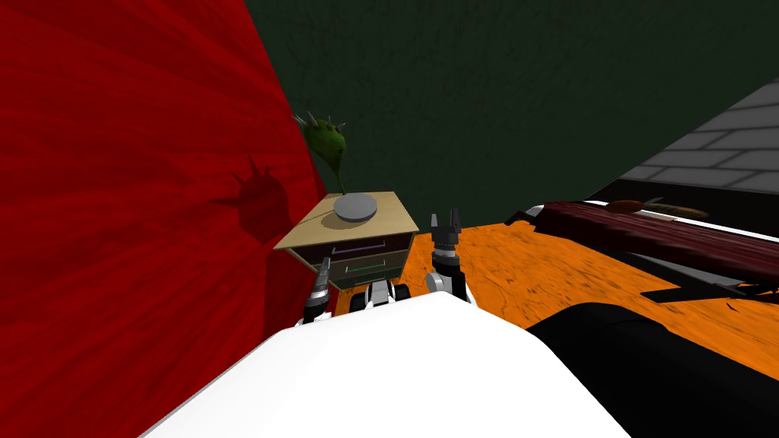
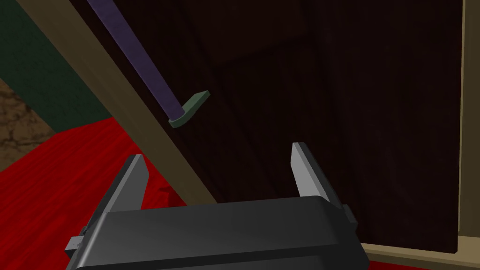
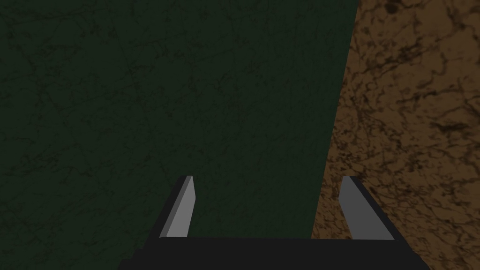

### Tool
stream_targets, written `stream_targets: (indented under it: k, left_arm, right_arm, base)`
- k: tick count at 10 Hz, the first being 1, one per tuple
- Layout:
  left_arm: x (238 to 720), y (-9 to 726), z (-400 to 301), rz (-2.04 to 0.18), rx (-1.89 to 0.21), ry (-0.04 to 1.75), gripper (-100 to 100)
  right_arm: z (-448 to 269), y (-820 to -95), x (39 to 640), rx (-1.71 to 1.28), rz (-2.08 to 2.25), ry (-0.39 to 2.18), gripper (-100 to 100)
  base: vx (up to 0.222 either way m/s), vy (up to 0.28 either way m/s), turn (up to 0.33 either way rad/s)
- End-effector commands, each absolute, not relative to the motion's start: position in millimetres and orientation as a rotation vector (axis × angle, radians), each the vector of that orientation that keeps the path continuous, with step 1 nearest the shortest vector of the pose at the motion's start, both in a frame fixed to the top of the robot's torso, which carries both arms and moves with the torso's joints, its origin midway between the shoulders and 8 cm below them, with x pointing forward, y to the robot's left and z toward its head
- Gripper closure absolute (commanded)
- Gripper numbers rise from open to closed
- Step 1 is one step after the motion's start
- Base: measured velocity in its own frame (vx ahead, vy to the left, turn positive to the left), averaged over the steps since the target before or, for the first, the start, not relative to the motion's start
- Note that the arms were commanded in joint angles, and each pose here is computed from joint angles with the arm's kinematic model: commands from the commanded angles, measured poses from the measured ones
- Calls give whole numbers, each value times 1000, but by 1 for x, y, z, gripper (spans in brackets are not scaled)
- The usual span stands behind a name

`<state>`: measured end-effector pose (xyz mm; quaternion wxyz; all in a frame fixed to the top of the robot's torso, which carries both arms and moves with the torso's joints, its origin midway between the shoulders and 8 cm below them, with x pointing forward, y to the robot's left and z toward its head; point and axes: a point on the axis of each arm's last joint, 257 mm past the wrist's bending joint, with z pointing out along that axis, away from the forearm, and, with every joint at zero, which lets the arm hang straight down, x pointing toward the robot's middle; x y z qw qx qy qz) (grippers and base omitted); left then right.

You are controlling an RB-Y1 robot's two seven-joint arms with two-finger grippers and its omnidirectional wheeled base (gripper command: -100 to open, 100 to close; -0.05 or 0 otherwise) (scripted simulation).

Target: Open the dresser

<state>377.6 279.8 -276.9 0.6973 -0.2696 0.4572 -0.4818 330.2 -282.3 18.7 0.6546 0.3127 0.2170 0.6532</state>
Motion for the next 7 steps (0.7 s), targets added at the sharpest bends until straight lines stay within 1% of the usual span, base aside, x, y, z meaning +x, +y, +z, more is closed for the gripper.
stream_targets:
  k: [1, 7]
  left_arm:
    - [393, 286, -276, -1059, -598, 1049, -100]
    - [426, 279, -273, -1051, -633, 1079, -100]
  right_arm:
    - [19, -282, 330, 709, 1481, 492, 0]
    - [19, -282, 330, 709, 1481, 492, 0]
  base:
    - [-49, -25, 10]
    - [-51, -20, 12]
